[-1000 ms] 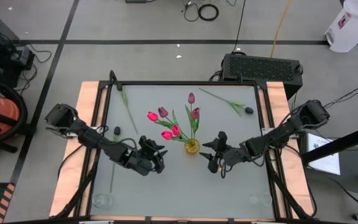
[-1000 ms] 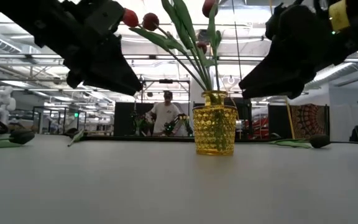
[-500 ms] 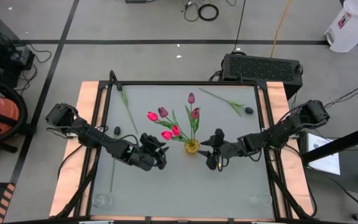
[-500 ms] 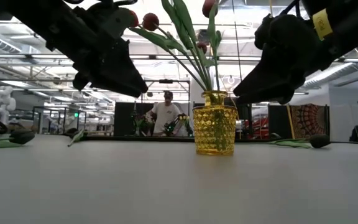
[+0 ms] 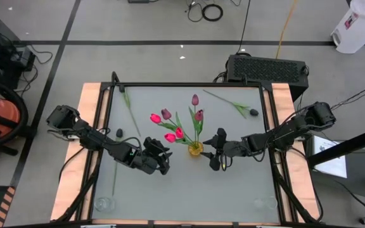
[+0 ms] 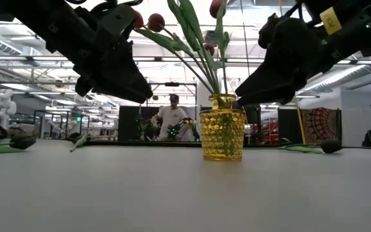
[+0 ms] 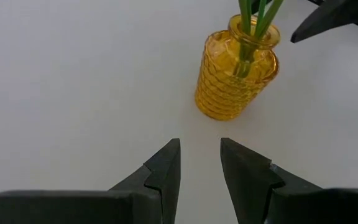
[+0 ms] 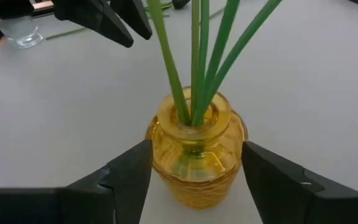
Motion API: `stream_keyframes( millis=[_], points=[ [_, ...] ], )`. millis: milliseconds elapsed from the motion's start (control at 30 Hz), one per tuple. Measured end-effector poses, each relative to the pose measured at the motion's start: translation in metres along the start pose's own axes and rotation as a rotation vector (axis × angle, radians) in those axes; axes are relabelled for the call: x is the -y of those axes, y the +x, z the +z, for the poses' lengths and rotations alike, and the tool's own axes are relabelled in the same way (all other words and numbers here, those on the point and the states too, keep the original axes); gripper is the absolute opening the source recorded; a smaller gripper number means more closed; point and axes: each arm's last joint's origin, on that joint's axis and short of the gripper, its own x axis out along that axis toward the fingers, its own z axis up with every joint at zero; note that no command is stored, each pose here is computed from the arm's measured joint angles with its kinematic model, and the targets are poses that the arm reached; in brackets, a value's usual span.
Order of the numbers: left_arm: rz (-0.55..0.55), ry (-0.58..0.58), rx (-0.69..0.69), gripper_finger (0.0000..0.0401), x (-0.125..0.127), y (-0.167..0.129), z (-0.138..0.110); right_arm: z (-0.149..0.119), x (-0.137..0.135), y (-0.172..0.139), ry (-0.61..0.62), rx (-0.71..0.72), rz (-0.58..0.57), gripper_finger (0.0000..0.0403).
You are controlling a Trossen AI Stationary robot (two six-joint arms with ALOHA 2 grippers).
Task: Sort flowers into vase by color
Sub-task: Move the yellow vase to the top of the table
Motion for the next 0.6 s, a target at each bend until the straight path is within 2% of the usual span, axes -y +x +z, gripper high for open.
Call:
stream_keyframes(
  millis=[367,600],
  points=[
    [-0.02,-0.016,0.007,0.0121,0.0018,-0.0001,0.0014,0.0032,0.0038,0.0027,-0.006,-0.018,0.065,0.024],
    [-0.02,-0.016,0.006,0.0121,0.0018,-0.0001,0.0014,0.009,0.002,0.0027,0.015,0.036,0.089,0.024]
  ],
)
